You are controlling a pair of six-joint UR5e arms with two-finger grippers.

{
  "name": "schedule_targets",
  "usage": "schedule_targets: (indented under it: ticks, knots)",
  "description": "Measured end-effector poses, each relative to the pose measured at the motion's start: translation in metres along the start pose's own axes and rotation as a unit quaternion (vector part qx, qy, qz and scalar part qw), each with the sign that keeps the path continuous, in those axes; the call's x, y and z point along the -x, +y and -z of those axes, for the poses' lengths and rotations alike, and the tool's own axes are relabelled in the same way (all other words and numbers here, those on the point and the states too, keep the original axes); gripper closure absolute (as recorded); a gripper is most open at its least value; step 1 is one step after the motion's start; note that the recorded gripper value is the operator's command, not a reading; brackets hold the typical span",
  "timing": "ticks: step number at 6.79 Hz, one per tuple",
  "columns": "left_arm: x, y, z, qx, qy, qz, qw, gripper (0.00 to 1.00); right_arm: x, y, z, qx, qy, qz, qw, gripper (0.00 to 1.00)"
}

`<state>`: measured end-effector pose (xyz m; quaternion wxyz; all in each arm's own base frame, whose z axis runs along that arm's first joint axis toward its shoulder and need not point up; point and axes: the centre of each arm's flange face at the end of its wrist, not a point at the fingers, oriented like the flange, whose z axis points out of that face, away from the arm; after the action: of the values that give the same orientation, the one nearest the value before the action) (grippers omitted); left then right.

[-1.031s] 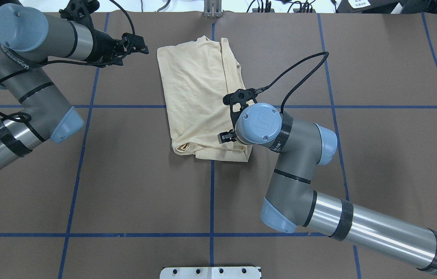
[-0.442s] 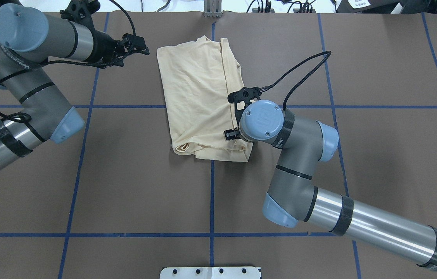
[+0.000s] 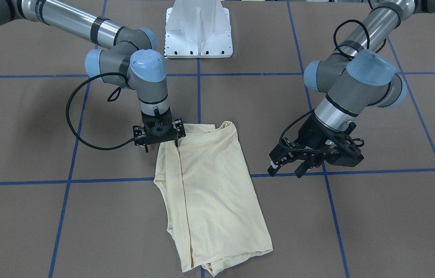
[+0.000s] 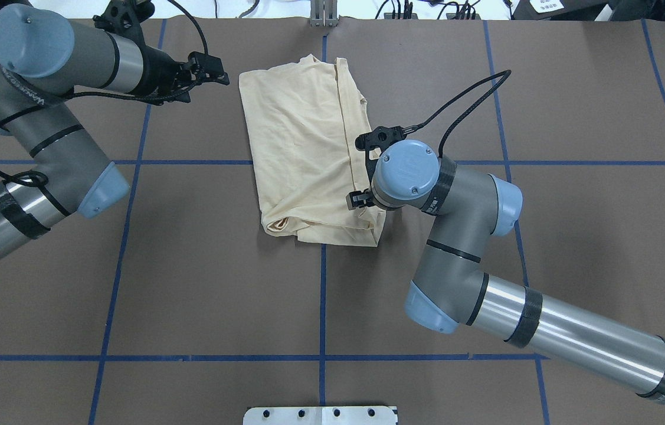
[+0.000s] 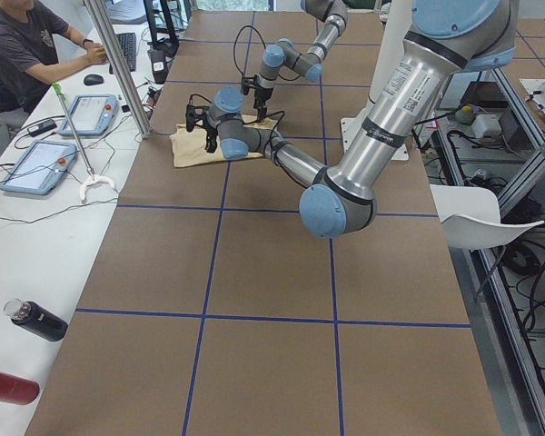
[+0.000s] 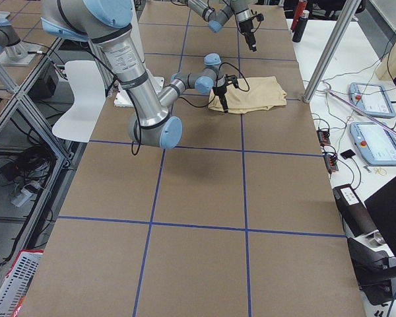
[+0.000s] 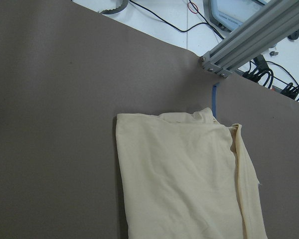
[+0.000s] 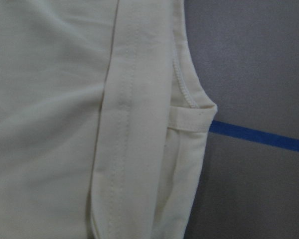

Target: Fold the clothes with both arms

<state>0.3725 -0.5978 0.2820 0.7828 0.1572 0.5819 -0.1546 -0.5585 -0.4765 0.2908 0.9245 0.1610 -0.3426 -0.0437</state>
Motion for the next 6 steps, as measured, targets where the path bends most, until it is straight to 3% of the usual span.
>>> schedule_targets:
  ticks: [3, 6]
  knots:
    - [-0.008, 0.004, 0.005, 0.012, 0.010, -0.002, 0.9999, 0.00, -0.069, -0.029, 0.001, 0.021, 0.013, -0.014, 0.9996, 0.01]
    - [-0.009, 0.005, 0.005, 0.015, 0.011, -0.003, 0.9998, 0.00, -0.052, -0.071, 0.031, 0.000, -0.011, -0.013, 0.9999, 0.01]
